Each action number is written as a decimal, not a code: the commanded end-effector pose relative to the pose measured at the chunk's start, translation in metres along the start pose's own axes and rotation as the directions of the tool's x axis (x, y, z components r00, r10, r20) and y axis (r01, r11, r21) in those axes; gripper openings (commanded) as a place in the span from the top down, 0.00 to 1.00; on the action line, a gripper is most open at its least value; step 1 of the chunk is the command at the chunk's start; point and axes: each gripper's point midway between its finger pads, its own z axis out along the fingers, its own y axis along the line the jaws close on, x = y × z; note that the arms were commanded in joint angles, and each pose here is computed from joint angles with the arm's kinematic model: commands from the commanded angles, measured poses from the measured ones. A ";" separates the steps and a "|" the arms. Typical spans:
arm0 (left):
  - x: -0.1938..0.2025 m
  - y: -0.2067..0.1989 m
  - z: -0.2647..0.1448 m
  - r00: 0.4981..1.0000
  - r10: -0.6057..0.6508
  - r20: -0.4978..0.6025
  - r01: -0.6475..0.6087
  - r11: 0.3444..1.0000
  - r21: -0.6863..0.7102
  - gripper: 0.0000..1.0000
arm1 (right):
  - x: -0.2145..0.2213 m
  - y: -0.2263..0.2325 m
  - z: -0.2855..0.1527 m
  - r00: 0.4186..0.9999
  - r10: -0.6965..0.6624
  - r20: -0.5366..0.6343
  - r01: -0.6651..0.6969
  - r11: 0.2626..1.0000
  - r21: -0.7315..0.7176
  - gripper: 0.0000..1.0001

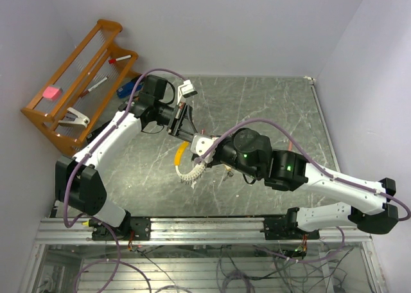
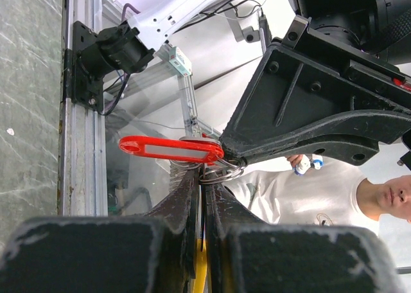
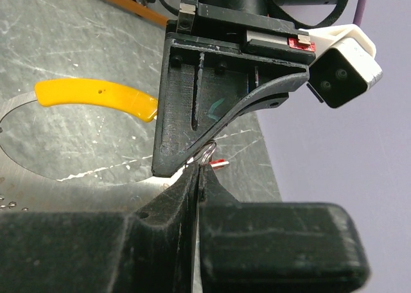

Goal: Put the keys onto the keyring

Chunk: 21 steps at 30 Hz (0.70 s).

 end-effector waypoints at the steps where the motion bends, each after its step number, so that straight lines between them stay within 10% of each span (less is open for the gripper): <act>1: 0.006 -0.028 0.008 0.997 0.069 -0.038 -0.067 0.996 0.054 0.93 | -0.014 -0.013 -0.003 0.998 0.022 0.051 -0.024 0.999 0.048 1.00; 21: 0.010 -0.037 0.018 0.994 0.082 -0.067 -0.077 0.995 0.068 0.93 | -0.019 -0.019 -0.007 0.999 0.044 0.027 -0.043 0.999 -0.022 1.00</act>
